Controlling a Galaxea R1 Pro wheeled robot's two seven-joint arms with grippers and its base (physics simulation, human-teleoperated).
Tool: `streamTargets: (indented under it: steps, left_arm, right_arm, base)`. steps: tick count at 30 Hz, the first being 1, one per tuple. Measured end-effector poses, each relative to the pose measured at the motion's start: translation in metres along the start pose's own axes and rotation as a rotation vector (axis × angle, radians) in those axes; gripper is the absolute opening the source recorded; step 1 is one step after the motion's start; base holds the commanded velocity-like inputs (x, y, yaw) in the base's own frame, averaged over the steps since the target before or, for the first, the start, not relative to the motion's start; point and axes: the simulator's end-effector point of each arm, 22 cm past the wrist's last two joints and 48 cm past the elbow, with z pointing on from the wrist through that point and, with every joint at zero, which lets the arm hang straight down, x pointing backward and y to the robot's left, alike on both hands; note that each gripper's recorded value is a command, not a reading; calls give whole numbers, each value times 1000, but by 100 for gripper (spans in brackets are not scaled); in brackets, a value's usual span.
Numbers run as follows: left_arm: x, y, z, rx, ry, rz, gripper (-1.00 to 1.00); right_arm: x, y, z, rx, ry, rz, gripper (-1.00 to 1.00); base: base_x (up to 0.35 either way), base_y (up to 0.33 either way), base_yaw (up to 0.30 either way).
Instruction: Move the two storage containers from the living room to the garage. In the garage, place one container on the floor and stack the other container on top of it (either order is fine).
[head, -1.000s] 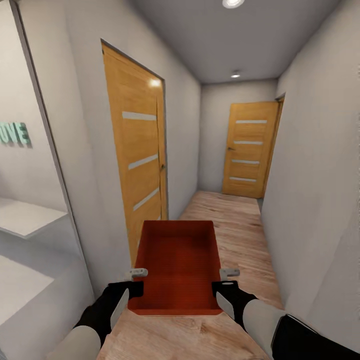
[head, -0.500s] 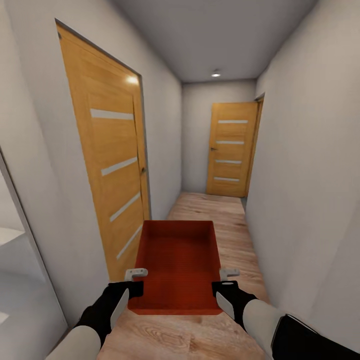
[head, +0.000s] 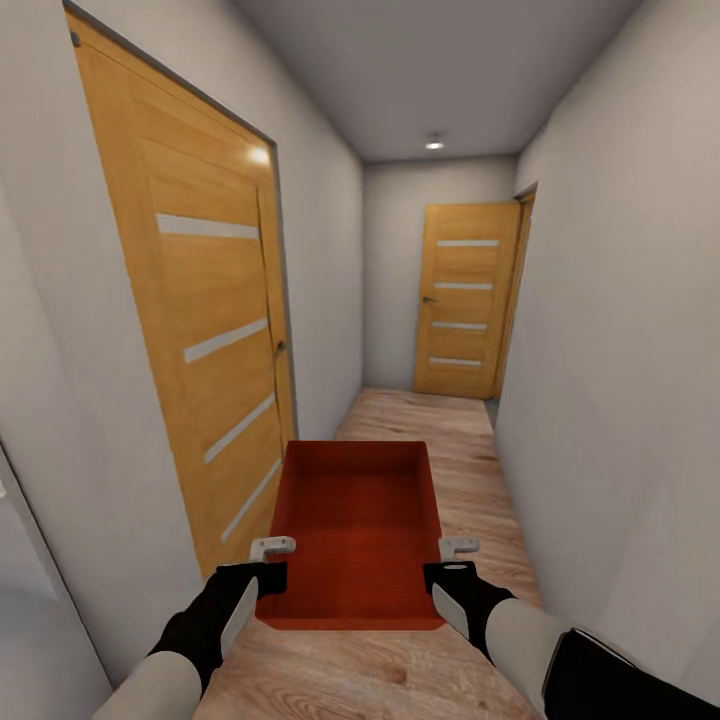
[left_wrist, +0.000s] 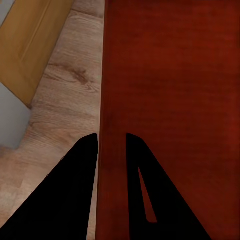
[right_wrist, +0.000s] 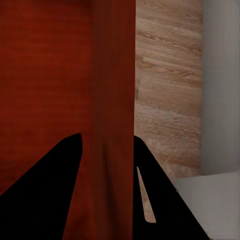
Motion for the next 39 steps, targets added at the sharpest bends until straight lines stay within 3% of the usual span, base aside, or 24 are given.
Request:
streamTargets:
  steps: [13,31,39]
  left_arm:
    - [0,0,0,0,0,0,-100]
    - [0,0,0,0,0,0,-100]
    - [0,0,0,0,0,0,-100]
  right_arm:
    - [0,0,0,0,0,1,-100]
    - [0,0,0,0,0,1,-100]
    - [0,0,0,0,0,1,-100]
  base:
    - [323,0,-9]
    - [323,0,-229]
    - [323,0,-27]
